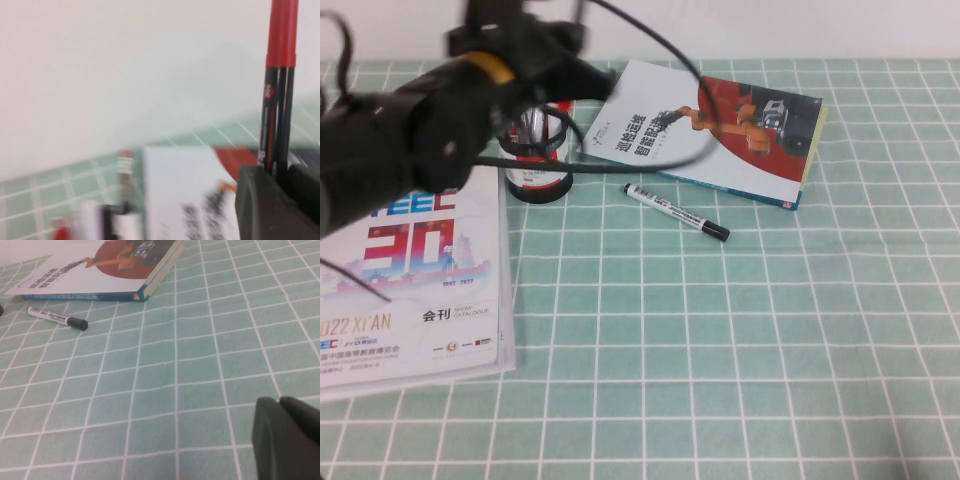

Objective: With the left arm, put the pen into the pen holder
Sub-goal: Place the pen onto the pen holder

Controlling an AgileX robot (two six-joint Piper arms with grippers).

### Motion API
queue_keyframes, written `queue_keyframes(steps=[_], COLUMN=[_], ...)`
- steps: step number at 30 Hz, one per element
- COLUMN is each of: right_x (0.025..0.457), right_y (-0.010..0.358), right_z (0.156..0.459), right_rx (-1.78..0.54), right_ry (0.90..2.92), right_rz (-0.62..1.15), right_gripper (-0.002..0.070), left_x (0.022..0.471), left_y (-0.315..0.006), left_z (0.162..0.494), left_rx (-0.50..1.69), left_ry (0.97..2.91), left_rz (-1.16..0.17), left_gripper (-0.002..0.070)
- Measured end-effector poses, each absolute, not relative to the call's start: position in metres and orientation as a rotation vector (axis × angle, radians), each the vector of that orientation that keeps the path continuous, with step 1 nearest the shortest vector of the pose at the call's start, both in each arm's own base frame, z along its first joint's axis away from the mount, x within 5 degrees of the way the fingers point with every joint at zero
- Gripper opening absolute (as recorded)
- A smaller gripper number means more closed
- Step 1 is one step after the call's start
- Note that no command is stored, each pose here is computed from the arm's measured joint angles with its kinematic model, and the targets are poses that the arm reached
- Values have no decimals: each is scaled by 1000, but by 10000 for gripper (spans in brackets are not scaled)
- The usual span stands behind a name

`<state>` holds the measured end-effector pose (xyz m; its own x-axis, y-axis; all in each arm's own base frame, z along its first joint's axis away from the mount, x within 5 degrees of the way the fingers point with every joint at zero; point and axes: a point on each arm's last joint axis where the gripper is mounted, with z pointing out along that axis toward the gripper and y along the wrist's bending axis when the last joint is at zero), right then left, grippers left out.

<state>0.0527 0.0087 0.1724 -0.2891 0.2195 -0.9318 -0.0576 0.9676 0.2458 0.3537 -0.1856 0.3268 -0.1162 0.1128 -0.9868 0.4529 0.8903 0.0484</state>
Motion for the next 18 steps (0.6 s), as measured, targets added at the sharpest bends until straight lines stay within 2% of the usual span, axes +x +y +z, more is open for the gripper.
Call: queue_keyframes(steps=[3, 8, 18], right_x=[53, 53, 53], right_y=[9, 9, 9], right_z=[172, 172, 172], right_rx=[118, 118, 118], right_ry=[1846, 1846, 1846], right_rz=[271, 271, 271], right_gripper=[-20, -20, -20], left_x=[361, 377, 408], left_y=[-165, -145, -137], left_z=[317, 308, 252], left_rx=[305, 202, 170], left_ry=[1633, 1567, 1587], left_rz=[-311, -289, -279], left_gripper=[58, 58, 58])
